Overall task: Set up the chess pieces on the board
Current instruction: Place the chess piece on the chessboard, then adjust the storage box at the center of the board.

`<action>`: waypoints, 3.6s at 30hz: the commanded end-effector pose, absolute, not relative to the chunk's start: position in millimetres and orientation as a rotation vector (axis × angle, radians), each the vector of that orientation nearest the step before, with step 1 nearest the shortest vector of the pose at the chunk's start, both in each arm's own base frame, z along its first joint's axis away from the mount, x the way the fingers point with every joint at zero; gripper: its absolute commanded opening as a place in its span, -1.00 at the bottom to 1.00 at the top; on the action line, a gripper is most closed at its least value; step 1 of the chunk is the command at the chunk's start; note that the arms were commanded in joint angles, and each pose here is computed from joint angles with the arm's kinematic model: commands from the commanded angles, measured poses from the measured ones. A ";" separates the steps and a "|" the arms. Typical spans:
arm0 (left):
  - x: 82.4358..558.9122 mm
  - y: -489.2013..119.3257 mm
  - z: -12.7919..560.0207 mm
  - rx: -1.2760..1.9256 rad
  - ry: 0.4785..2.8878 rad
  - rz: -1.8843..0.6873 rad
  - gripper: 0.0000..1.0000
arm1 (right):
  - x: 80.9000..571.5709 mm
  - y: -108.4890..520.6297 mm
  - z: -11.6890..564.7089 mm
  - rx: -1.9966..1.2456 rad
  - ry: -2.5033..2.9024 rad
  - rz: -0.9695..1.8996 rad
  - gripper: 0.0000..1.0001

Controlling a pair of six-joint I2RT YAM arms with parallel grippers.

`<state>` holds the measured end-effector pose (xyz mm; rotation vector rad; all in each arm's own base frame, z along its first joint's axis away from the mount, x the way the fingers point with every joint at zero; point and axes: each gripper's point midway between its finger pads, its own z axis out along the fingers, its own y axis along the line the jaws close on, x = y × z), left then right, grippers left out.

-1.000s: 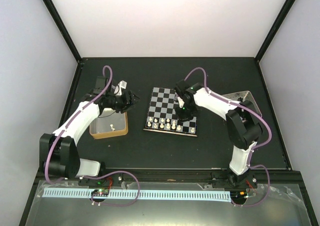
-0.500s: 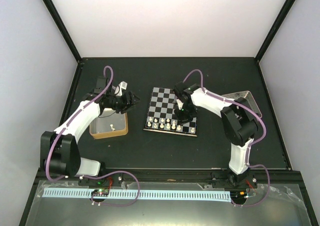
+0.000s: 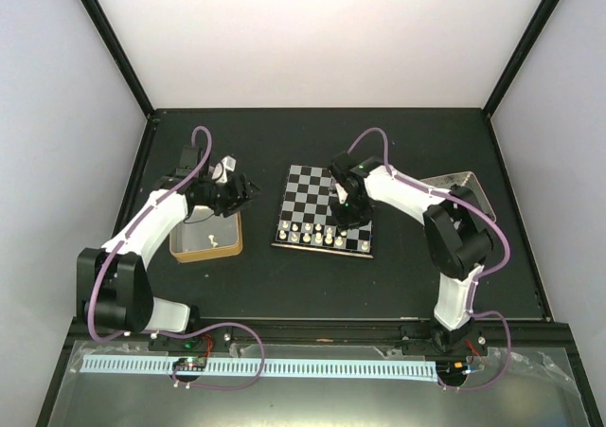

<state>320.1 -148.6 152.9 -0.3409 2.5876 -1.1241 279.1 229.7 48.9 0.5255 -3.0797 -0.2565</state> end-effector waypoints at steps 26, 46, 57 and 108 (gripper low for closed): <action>354.5 -0.9 93.3 -0.160 2.850 0.080 0.29 | 325.6 274.4 120.8 0.533 -3.306 -0.605 -0.19; 380.4 22.3 62.1 0.095 2.941 0.451 0.64 | 325.3 281.8 140.4 0.570 -3.294 -0.692 -0.20; 407.1 14.7 72.7 0.196 2.872 0.630 0.66 | 325.9 281.7 143.9 0.566 -3.304 -0.696 -0.20; 330.0 29.7 48.3 -0.080 3.052 0.672 -0.83 | 327.8 283.5 142.6 0.548 -3.306 -0.707 -0.22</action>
